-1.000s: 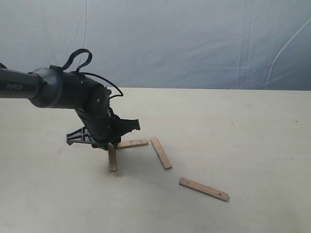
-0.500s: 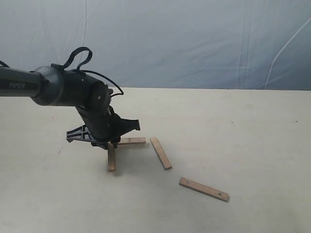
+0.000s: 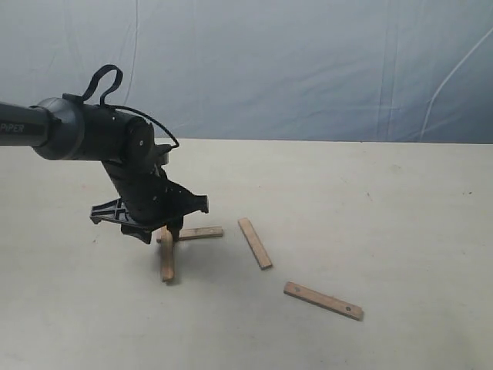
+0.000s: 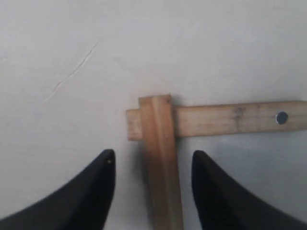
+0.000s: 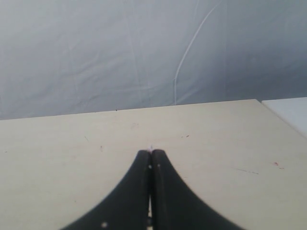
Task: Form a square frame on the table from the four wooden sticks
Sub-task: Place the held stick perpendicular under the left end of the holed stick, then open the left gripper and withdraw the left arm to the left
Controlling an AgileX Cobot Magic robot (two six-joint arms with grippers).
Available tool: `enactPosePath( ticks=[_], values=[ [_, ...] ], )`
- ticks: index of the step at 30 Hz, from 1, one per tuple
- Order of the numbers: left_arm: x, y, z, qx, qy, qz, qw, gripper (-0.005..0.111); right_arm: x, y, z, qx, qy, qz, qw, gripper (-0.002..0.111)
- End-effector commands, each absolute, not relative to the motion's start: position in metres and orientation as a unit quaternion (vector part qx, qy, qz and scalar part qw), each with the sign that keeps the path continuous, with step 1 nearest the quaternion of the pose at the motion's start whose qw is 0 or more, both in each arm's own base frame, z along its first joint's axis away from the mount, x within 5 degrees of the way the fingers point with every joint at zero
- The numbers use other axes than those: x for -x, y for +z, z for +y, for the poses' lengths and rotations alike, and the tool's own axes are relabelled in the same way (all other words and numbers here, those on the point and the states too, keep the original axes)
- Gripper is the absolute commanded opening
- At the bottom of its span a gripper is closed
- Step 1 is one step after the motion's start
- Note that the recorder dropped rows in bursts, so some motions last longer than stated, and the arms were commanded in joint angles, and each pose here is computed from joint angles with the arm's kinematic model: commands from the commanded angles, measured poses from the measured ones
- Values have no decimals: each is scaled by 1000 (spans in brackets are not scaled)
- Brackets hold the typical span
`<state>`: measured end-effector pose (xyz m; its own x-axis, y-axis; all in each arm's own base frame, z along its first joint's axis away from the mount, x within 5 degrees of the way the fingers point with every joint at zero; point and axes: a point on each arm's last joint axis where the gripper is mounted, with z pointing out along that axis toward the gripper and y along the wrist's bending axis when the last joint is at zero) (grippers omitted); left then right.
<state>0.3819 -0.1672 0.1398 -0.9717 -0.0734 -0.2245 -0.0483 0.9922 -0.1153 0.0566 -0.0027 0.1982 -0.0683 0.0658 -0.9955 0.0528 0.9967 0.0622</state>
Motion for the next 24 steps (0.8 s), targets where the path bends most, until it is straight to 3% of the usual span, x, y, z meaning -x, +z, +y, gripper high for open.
enactPosePath(
  ticks=[1, 7, 9, 14, 24],
  values=[
    [-382, 141, -166, 24, -52, 992, 108, 58, -56, 200, -3, -40, 6, 727, 686, -1],
    [-379, 159, -168, -21, -64, 990, 124, 54, -56, 200, -3, -40, 6, 727, 686, -1],
    [-377, 171, -167, -27, -68, 988, 136, 43, -56, 200, -3, -40, 6, 727, 686, -1],
    [-370, 210, -163, -32, -83, 978, 186, 0, -56, 200, -3, -40, 6, 727, 686, -1],
    [-313, 270, -138, -6, -185, 893, 411, 0, -56, 200, -3, -40, 6, 727, 686, -1]
  ],
)
